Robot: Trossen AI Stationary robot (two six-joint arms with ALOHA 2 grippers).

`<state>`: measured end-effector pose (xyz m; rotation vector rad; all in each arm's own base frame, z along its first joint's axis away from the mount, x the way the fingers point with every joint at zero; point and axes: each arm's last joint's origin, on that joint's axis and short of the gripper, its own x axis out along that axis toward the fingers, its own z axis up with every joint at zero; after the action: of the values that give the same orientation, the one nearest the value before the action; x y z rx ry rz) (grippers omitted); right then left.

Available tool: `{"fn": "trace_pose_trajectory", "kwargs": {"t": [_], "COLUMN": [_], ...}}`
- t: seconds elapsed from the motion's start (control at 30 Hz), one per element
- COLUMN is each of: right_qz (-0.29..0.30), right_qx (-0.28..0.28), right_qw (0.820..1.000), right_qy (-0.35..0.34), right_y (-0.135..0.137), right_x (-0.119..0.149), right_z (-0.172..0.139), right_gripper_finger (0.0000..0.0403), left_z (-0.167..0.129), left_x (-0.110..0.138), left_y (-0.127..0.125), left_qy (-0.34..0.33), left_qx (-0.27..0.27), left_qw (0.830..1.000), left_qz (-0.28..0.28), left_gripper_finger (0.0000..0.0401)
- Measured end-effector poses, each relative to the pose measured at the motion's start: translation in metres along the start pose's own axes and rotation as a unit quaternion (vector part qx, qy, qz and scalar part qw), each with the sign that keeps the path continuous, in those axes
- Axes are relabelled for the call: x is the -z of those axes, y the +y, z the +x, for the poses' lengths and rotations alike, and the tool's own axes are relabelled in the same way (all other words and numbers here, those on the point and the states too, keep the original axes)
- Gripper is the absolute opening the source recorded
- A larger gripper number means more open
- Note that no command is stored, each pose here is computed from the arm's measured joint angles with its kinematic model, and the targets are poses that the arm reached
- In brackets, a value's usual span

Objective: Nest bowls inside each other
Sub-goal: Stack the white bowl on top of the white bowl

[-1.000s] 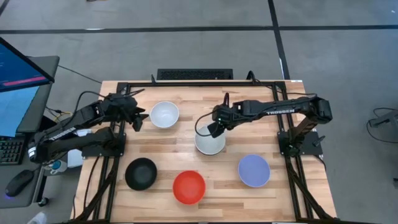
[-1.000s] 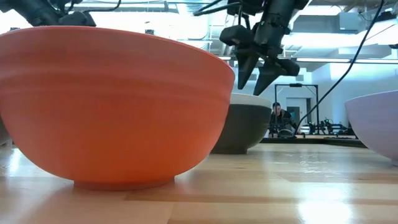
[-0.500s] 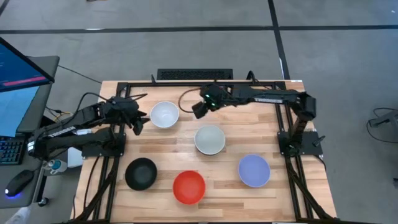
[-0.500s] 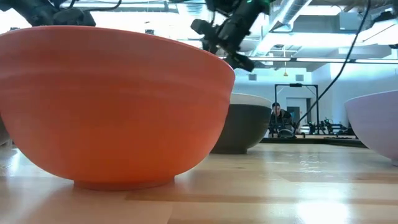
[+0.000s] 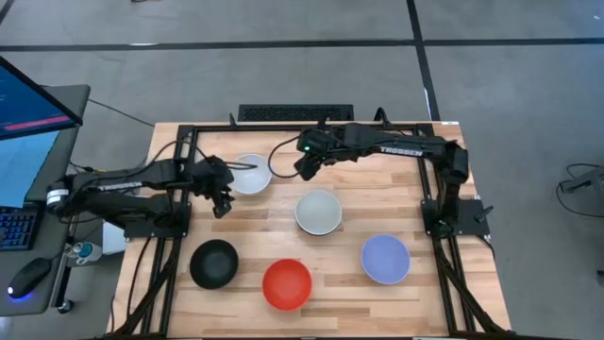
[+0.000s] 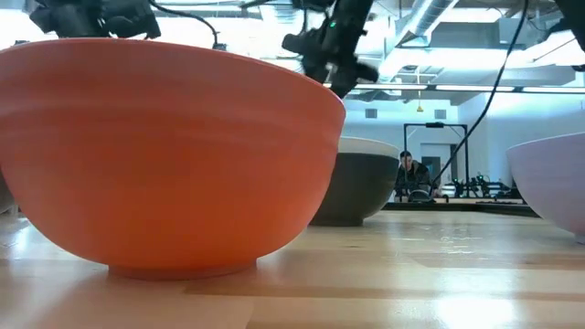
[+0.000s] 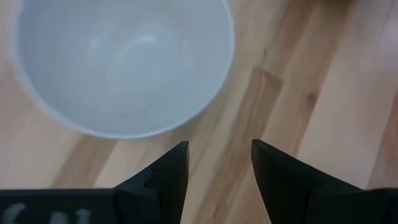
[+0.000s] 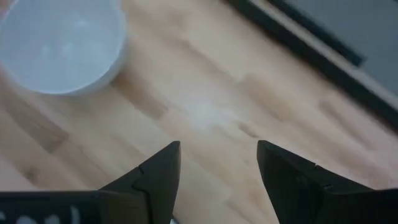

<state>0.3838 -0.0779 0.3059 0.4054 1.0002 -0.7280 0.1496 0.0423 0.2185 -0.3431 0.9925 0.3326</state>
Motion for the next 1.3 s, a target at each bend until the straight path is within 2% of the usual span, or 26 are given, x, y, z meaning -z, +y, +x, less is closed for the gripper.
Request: {"fn": "trace_pose_trajectory", "kwargs": {"t": [0.07,0.17,0.27,0.4,0.5,0.57,0.67,0.77,0.97,1.17,1.3], "right_qz": [-0.004,-0.003,0.000,-0.004,-0.012,-0.016,-0.025,-0.031,-0.017,0.017,0.035], "right_qx": [0.019,0.032,0.037,0.043,0.038,0.030,-0.001,-0.034,-0.055,-0.058,-0.047], "right_qw": [1.000,0.999,0.999,0.999,0.999,0.999,0.999,0.998,0.998,0.998,0.998], "right_qy": [0.002,0.013,0.021,0.032,0.030,0.035,0.047,0.034,0.008,-0.013,-0.022], "right_y": [-0.006,-0.010,-0.013,-0.014,-0.010,-0.007,-0.006,-0.004,-0.018,-0.039,-0.054], "right_x": [0.003,0.006,0.008,0.011,0.012,0.014,0.016,0.015,0.012,0.009,0.008], "right_z": [-0.010,-0.015,-0.019,-0.019,-0.021,-0.021,-0.026,-0.036,-0.061,-0.082,-0.092], "right_gripper_finger": [0.0235,0.0235,0.0235,0.0235,0.0235,0.0235,0.0235,0.0235,0.0235,0.0235,0.0235], "left_z": [0.003,-0.007,-0.023,-0.029,-0.012,0.001,0.018,0.024,0.022,0.028,0.038], "left_x": [-0.003,-0.024,-0.052,-0.079,-0.079,-0.074,-0.068,-0.071,-0.076,-0.077,-0.078], "left_y": [-0.005,-0.017,-0.027,-0.034,-0.030,-0.027,-0.026,-0.030,-0.029,-0.019,-0.016], "left_qy": [0.013,-0.004,-0.011,0.012,0.078,0.124,0.152,0.123,0.095,0.112,0.129], "left_qx": [0.005,0.005,-0.041,-0.126,-0.129,-0.123,-0.103,-0.057,-0.056,-0.020,-0.013], "left_qw": [1.000,0.999,0.994,0.970,0.954,0.947,0.940,0.940,0.934,0.945,0.945], "left_qz": [0.013,0.048,0.101,0.208,0.260,0.269,0.287,0.314,0.339,0.308,0.300], "left_gripper_finger": [0.0165,0.0165,0.0165,0.0165,0.0165,0.0165,0.0165,0.0165,0.0165,0.0165,0.0165]}}
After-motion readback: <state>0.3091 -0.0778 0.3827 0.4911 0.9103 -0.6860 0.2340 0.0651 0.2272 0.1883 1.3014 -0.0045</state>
